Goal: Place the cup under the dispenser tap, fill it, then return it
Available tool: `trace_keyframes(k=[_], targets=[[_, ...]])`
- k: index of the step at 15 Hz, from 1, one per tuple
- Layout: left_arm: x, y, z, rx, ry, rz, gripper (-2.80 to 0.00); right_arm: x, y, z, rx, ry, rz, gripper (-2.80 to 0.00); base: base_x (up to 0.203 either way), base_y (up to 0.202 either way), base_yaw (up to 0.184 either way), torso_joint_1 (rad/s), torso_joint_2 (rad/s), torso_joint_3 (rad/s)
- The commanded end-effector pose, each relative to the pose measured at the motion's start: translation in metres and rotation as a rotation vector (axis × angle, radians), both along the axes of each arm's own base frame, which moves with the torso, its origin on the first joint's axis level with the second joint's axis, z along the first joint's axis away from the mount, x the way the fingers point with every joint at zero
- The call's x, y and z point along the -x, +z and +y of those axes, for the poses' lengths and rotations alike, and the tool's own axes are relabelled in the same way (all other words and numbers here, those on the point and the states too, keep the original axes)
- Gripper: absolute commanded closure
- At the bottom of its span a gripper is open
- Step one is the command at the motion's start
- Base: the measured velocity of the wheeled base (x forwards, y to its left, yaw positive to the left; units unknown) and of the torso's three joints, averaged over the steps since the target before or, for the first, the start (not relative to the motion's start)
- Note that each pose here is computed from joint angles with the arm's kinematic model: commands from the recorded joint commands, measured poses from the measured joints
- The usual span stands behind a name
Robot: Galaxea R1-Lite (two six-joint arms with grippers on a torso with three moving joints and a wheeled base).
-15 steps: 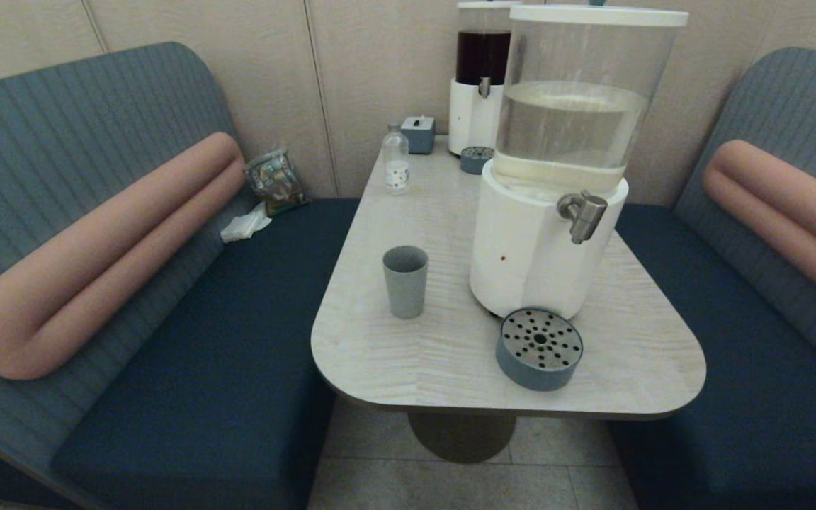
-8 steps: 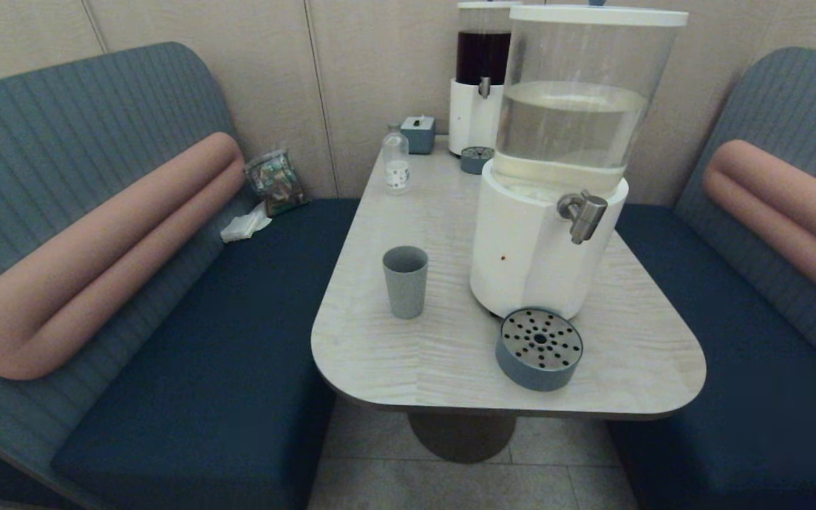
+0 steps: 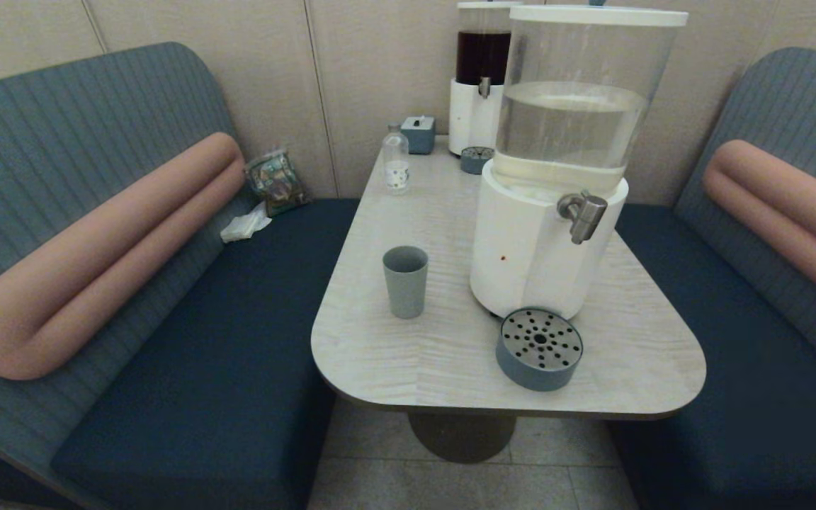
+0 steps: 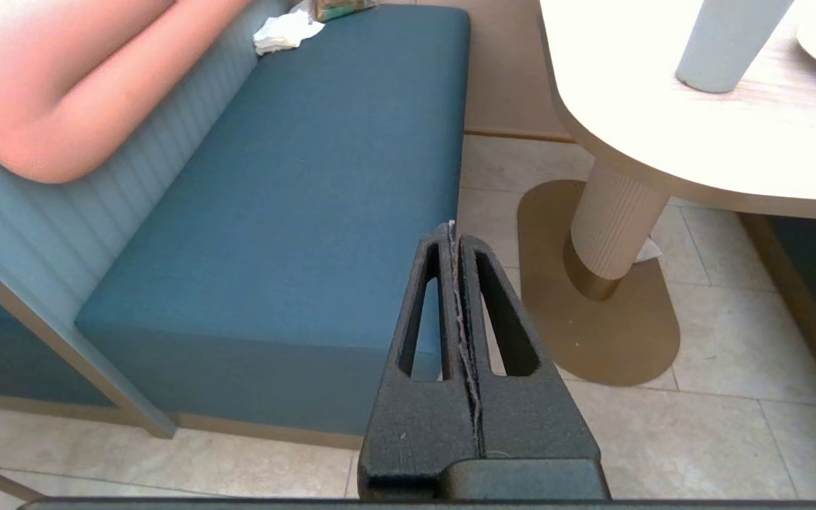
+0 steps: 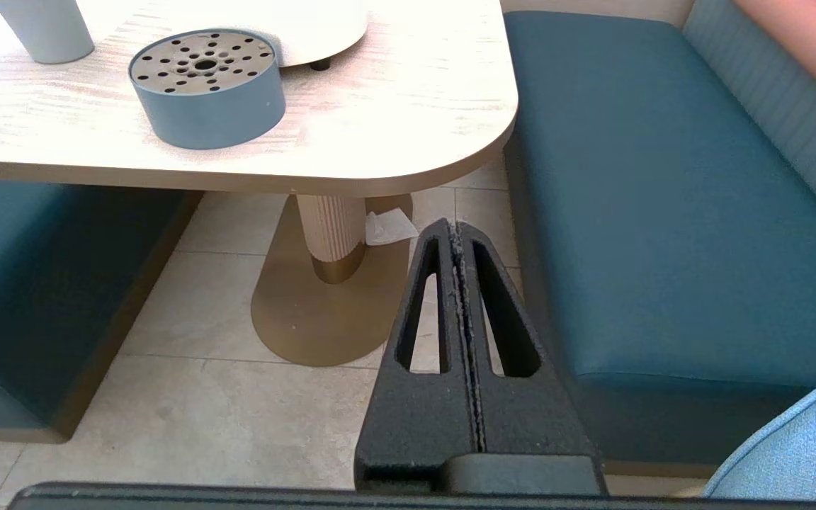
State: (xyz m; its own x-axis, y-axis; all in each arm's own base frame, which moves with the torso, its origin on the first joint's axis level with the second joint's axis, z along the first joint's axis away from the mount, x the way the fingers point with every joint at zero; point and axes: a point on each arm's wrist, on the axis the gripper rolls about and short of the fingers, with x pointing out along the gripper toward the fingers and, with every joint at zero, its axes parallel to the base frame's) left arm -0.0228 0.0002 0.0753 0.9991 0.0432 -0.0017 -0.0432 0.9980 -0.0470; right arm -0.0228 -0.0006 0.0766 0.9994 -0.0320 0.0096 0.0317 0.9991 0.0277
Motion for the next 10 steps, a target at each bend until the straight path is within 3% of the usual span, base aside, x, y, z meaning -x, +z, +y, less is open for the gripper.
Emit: trace_keyframes(k=[1, 10], targets=[[-0.0002, -0.0004, 0.0, 0.001, 0.001, 0.003, 0.0, -0.0001, 0.0, 0.0, 0.0, 0.0, 0.0, 0.0, 0.0, 0.0, 0.0, 0.0, 0.0, 0.0], [-0.0002, -0.0004, 0.0, 0.001, 0.001, 0.003, 0.0, 0.0, 0.0, 0.0, 0.0, 0.0, -0.001, 0.0, 0.0, 0.0, 0.0, 0.0, 0.0, 0.0]])
